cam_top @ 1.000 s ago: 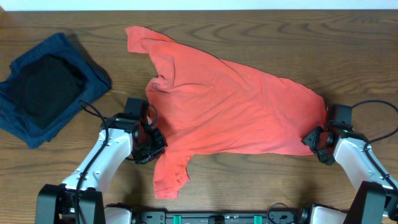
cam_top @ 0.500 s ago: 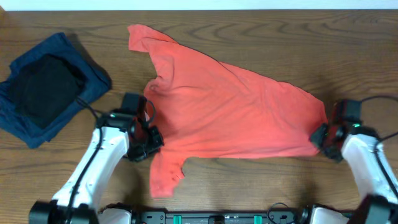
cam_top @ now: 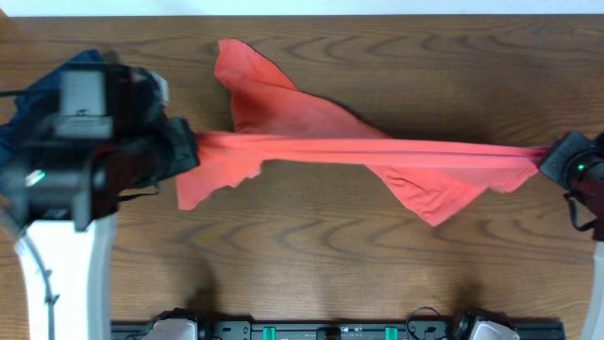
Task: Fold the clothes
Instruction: 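Lift the shirt with both grippers and shake it out flat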
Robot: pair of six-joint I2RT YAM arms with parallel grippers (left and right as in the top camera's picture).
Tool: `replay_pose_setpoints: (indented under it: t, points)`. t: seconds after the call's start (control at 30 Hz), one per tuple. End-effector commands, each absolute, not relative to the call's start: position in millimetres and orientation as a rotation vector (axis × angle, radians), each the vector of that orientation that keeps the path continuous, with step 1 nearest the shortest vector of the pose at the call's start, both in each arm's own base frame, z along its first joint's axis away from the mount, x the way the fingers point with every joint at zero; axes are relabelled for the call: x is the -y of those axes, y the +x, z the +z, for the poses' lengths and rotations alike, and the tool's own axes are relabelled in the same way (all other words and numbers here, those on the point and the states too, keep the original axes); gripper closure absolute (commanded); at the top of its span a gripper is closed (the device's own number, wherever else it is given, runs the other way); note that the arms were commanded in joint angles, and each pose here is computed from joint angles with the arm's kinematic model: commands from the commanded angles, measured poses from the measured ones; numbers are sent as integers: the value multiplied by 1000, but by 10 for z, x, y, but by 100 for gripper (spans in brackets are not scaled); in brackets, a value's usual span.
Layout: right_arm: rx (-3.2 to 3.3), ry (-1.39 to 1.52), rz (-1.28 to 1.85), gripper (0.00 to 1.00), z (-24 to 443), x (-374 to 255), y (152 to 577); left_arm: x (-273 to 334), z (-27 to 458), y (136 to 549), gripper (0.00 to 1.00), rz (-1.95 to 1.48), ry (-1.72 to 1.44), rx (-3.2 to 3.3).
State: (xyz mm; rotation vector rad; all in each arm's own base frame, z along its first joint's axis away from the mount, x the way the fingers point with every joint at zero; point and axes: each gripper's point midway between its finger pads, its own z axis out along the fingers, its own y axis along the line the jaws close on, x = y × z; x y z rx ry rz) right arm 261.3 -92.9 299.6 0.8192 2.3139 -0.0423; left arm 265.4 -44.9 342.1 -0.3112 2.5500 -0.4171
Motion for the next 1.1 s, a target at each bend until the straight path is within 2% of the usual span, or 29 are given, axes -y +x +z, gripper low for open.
replay_pose_setpoints:
  t: [0.0, 0.13, 0.23, 0.5, 0.67, 0.77, 0.83, 0.97, 1.07]
  points:
    - [-2193, 787, -243, 99, 3462, 1191, 2460, 238, 3951, 2603, 94, -294, -266, -2377]
    - [-2106, 753, -287, 99, 3806, 1231, 2415, 163, 4350, 2603, 94, -254, -262, -2233]
    - [-2089, 711, -315, 99, 3894, 1259, 2453, 139, 4434, 2670, 94, -242, -263, -2192]
    - [-2279, 693, -241, 99, 3410, 1260, 2843, 233, 3919, 3081, 94, -280, -269, -2387]
    - [-2337, 671, -190, 99, 3108, 1320, 3331, 298, 3603, 3736, 94, -260, -196, -2428]
    - [-2230, 641, -143, 99, 3205, 1384, 3718, 313, 3704, 4306, 94, -268, -169, -2282]
    - [-2141, 658, -127, 99, 3395, 1417, 3814, 316, 3891, 4496, 94, -274, -155, -2185]
    - [-2002, 650, -167, 99, 3873, 1489, 3791, 306, 4299, 4486, 94, -275, -140, -2071]
    - [-2022, 638, -206, 99, 3919, 1487, 3679, 345, 4289, 4247, 94, -290, -136, -2133]
